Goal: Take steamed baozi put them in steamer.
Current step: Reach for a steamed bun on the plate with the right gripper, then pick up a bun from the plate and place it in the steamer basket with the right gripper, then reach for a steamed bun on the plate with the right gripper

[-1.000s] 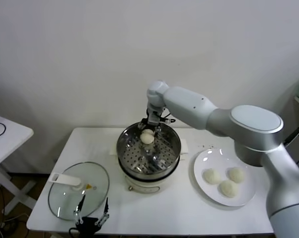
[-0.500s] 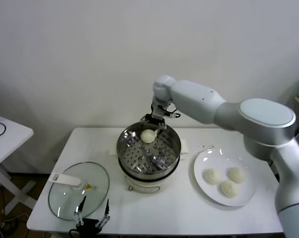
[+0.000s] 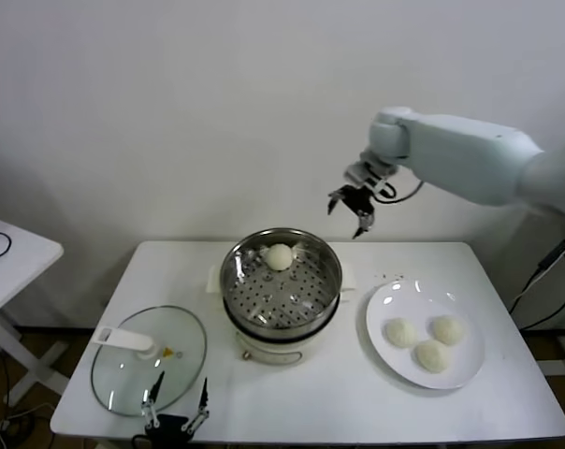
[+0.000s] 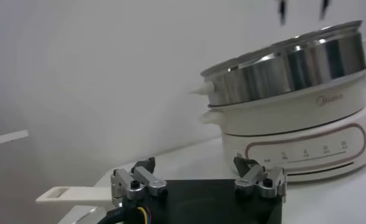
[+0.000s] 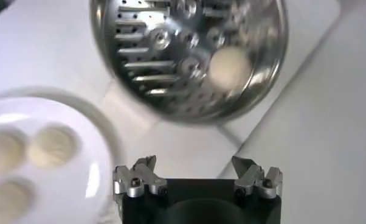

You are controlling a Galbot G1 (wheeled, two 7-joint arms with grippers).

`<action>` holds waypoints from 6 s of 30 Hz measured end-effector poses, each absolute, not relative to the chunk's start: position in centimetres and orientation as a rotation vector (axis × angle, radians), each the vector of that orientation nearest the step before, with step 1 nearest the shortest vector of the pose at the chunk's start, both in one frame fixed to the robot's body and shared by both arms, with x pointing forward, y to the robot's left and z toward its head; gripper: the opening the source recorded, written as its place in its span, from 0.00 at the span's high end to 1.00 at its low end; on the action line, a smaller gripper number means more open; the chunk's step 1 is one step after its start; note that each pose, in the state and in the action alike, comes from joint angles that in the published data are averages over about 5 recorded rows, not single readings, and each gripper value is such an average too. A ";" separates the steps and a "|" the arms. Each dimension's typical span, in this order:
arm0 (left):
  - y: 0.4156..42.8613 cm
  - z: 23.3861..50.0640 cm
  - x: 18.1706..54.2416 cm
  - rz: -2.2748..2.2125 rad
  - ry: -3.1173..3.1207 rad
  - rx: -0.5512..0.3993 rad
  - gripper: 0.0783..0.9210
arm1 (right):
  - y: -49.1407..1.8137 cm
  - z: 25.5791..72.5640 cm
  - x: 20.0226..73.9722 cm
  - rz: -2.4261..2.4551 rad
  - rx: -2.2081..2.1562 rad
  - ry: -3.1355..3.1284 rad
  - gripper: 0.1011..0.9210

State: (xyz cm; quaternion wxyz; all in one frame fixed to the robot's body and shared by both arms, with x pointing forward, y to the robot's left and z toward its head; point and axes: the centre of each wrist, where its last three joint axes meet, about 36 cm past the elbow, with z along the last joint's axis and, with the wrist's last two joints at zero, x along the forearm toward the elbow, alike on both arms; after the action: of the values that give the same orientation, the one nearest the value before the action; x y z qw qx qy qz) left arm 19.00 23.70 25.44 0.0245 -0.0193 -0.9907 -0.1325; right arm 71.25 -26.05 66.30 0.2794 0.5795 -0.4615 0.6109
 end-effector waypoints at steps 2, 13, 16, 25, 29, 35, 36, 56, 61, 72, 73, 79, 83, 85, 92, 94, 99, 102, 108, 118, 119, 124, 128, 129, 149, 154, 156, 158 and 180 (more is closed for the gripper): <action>23.7 25.4 19.0 -0.412 -3.062 -0.062 0.12 | -27.7 64.9 70.0 1.562 1.509 -1.279 0.12; 23.6 24.7 18.8 -0.424 -3.043 -0.081 0.12 | -32.3 56.1 64.5 1.292 1.349 -1.336 0.12; 23.8 24.5 18.7 -0.431 -3.035 -0.080 0.12 | -32.6 54.1 63.7 1.258 1.329 -1.333 0.12; 24.0 24.1 18.4 -0.446 -3.015 -0.083 0.12 | -32.9 49.7 62.2 1.209 1.296 -1.321 0.12; 23.9 24.0 18.4 -0.448 -3.011 -0.092 0.12 | -33.1 48.6 61.9 1.204 1.283 -1.315 0.12; 23.9 23.8 18.3 -0.459 -3.003 -0.105 0.12 | -33.7 47.4 61.4 1.204 1.264 -1.303 0.12; 23.9 23.8 18.3 -0.460 -3.001 -0.107 0.12 | -33.7 47.2 61.3 1.207 1.261 -1.303 0.12; 24.0 23.7 18.1 -0.475 -2.995 -0.113 0.12 | -33.1 46.7 61.7 1.255 1.252 -1.303 0.33; 24.0 23.8 18.1 -0.476 -2.996 -0.113 0.12 | -33.1 47.9 62.0 1.262 1.264 -1.304 0.34; 24.1 23.8 17.9 -0.488 -2.989 -0.120 0.12 | -30.6 57.7 63.7 1.319 1.322 -1.303 0.34; 24.0 23.8 17.9 -0.488 -2.989 -0.121 0.12 | -30.2 59.1 63.8 1.323 1.327 -1.306 0.34; 24.1 23.8 17.9 -0.490 -2.990 -0.123 0.12 | -27.0 67.2 64.0 1.349 1.361 -1.357 0.34; 24.0 23.8 18.0 -0.493 -2.990 -0.127 0.12 | -23.7 71.2 63.6 1.350 1.399 -1.404 0.34; 24.0 23.8 18.1 -0.494 -2.991 -0.131 0.12 | -21.6 72.8 63.5 1.352 1.417 -1.427 0.34; 23.8 24.1 18.4 -0.493 -2.995 -0.146 0.12 | -13.3 75.0 63.1 1.398 1.474 -1.448 0.34; 23.9 24.3 18.5 -0.493 -2.997 -0.145 0.12 | -11.0 74.6 63.2 1.415 1.484 -1.441 0.34; 24.1 24.6 18.7 -0.496 -2.998 -0.140 0.12 | -6.0 72.6 63.8 1.456 1.496 -1.416 0.34; 24.1 24.7 18.7 -0.499 -2.998 -0.140 0.12 | -3.7 70.9 64.2 1.479 1.493 -1.398 0.34; 24.2 24.7 18.5 -0.505 -2.993 -0.142 0.12 | -0.7 67.0 64.5 1.513 1.488 -1.360 0.34; 24.2 24.4 18.3 -0.525 -2.977 -0.159 0.12 | 2.0 61.9 64.5 1.548 1.478 -1.337 0.34; 24.2 24.4 18.2 -0.526 -2.976 -0.160 0.12 | 2.2 61.5 64.5 1.549 1.478 -1.335 0.34; 24.2 24.4 18.1 -0.532 -2.973 -0.166 0.12 | 2.7 60.1 64.4 1.554 1.478 -1.324 0.34; 24.2 24.4 18.0 -0.539 -2.971 -0.172 0.12 | 2.8 59.2 64.3 1.554 1.478 -1.323 0.33; 24.2 24.4 18.0 -0.541 -2.971 -0.174 0.12 | 2.8 59.0 64.3 1.551 1.479 -1.325 0.32; 24.2 24.8 17.4 -0.563 -2.960 -0.193 0.12 | -7.7 67.8 66.2 1.556 1.485 -1.278 0.12; 24.2 24.7 17.3 -0.562 -2.954 -0.196 0.12 | -15.4 69.1 65.9 1.527 1.452 -1.228 0.12; 24.2 24.6 17.3 -0.561 -2.952 -0.197 0.12 | -18.5 68.7 65.4 1.505 1.446 -1.208 0.12; 24.1 24.5 17.3 -0.560 -2.952 -0.198 0.12 | -21.4 68.0 64.8 1.484 1.441 -1.193 0.12; 24.3 23.8 16.8 -0.563 -2.928 -0.199 0.12 | -37.6 52.4 58.0 1.293 1.365 -1.134 0.12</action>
State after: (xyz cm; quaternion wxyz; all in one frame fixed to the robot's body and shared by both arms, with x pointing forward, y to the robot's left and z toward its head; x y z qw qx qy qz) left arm 16.79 24.26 23.82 0.0764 -0.0665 -0.9770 -0.1877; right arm 58.05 -37.58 52.35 0.4555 0.5533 -0.4598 0.5244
